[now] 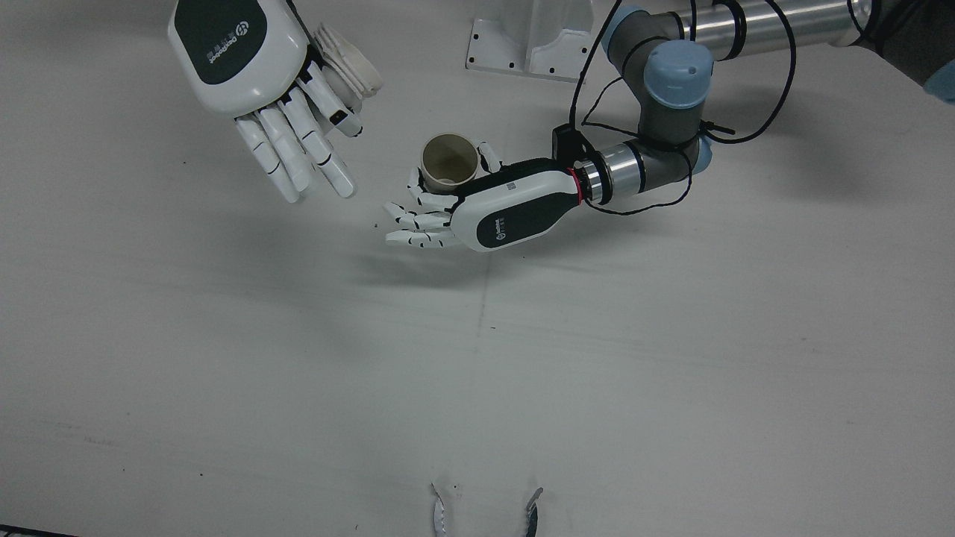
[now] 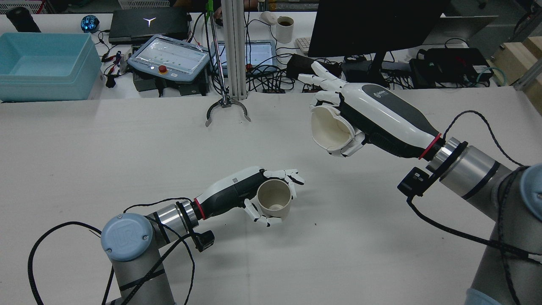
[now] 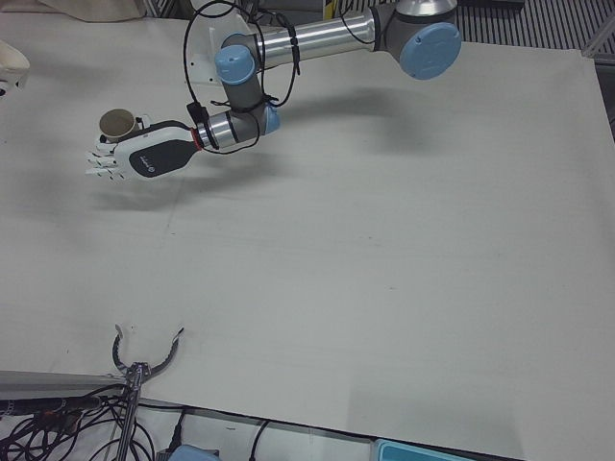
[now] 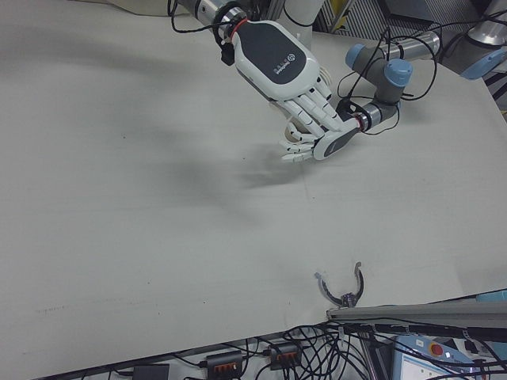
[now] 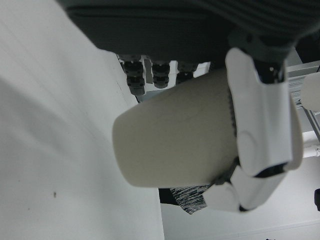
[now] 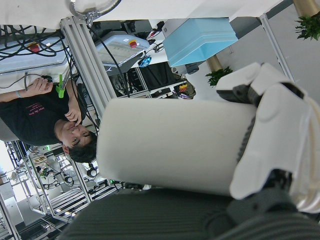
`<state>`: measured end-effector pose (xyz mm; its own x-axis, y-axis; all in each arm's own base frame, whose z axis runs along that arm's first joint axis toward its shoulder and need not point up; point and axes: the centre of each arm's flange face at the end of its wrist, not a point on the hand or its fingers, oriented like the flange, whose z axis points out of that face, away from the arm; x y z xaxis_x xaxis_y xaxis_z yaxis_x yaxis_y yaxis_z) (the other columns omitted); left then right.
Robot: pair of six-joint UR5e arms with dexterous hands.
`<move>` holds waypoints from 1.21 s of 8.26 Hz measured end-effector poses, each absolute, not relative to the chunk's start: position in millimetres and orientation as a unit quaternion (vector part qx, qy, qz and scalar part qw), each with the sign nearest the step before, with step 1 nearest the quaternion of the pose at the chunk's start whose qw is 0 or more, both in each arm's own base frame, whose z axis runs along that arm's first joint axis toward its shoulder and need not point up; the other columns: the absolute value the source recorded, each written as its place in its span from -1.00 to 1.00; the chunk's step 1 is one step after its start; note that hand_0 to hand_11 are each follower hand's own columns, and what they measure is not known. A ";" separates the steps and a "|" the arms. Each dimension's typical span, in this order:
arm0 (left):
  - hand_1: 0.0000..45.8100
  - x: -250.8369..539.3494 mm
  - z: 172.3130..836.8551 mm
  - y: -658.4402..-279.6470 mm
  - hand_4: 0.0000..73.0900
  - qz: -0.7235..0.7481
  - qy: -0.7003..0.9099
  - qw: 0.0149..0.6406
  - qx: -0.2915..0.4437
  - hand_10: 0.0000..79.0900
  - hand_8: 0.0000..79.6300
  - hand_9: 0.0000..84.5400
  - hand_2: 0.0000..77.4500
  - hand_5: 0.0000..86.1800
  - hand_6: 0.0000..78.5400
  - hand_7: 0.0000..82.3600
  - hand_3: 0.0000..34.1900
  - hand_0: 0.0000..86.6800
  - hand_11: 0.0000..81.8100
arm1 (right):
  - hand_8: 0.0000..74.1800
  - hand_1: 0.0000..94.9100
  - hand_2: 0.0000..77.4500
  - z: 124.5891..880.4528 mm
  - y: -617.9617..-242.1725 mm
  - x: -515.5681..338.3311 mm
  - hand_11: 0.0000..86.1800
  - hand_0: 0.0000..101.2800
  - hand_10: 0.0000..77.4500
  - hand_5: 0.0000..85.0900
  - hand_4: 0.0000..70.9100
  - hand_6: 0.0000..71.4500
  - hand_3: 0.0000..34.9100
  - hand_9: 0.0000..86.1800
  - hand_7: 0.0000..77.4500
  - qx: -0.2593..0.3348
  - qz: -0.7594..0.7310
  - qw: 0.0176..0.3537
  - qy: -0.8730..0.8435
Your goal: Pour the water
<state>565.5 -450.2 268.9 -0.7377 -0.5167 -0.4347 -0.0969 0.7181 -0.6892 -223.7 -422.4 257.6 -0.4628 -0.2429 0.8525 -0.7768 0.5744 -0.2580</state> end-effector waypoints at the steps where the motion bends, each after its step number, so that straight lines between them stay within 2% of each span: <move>1: -0.17 563.1 268.5 -453.0 0.06 -0.332 0.872 0.315 -0.175 -0.78 -0.82 -0.73 -0.04 -0.04 -0.57 -0.36 -0.99 0.31 -0.63 | -0.99 -0.55 0.25 260.6 -426.0 -213.3 -0.80 -0.04 -0.89 0.58 -0.38 -0.76 -1.00 -0.96 -0.72 0.325 0.324 0.420 -0.783; 4: -0.17 560.1 267.1 -455.5 0.06 -0.332 0.873 0.313 -0.173 -0.78 -0.82 -0.73 -0.04 -0.04 -0.56 -0.36 -0.99 0.31 -0.63 | -0.99 -0.55 0.25 272.3 -434.1 -190.2 -0.80 -0.04 -0.89 0.58 -0.38 -0.76 -1.00 -0.96 -0.72 0.329 0.321 0.444 -0.769; 6: -0.17 547.2 265.4 -464.2 0.07 -0.334 0.875 0.308 -0.166 -0.78 -0.82 -0.73 -0.04 -0.04 -0.56 -0.36 -0.99 0.31 -0.63 | -0.99 -0.55 0.25 291.5 -448.1 -185.3 -0.80 -0.05 -0.89 0.58 -0.38 -0.76 -1.00 -0.96 -0.72 0.318 0.366 0.436 -0.759; 8: -0.17 498.1 302.5 -484.2 0.07 -0.357 0.870 0.307 -0.146 -0.78 -0.82 -0.73 -0.04 -0.04 -0.57 -0.36 -0.99 0.31 -0.63 | -0.99 -0.55 0.25 331.7 -477.3 -190.0 -0.80 -0.08 -0.83 0.56 -0.35 -0.79 -1.00 -0.97 -0.70 0.255 0.469 0.358 -0.766; 9: -0.17 460.9 340.8 -500.0 0.07 -0.380 0.863 0.307 -0.130 -0.78 -0.82 -0.73 -0.03 -0.04 -0.57 -0.36 -0.99 0.30 -0.63 | -0.99 -0.63 0.23 356.3 -493.6 -197.0 -0.80 -0.12 -0.85 0.56 -0.35 -0.85 -1.00 -0.97 -0.80 0.227 0.500 0.313 -0.775; 10: -0.17 420.0 385.4 -514.6 0.06 -0.405 0.855 0.304 -0.112 -0.78 -0.82 -0.74 -0.03 -0.03 -0.57 -0.36 -0.99 0.31 -0.63 | -0.99 -0.77 0.10 379.7 -506.9 -206.2 -0.81 -0.14 -0.87 0.56 -0.35 -0.89 -1.00 -0.97 -0.87 0.200 0.522 0.280 -0.781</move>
<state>420.0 -514.6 385.4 -0.7894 -0.4383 -0.4297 0.0550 0.6467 -0.7608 -206.2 -506.9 379.7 -0.7634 -0.0197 0.6456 -0.6040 0.3762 -0.7026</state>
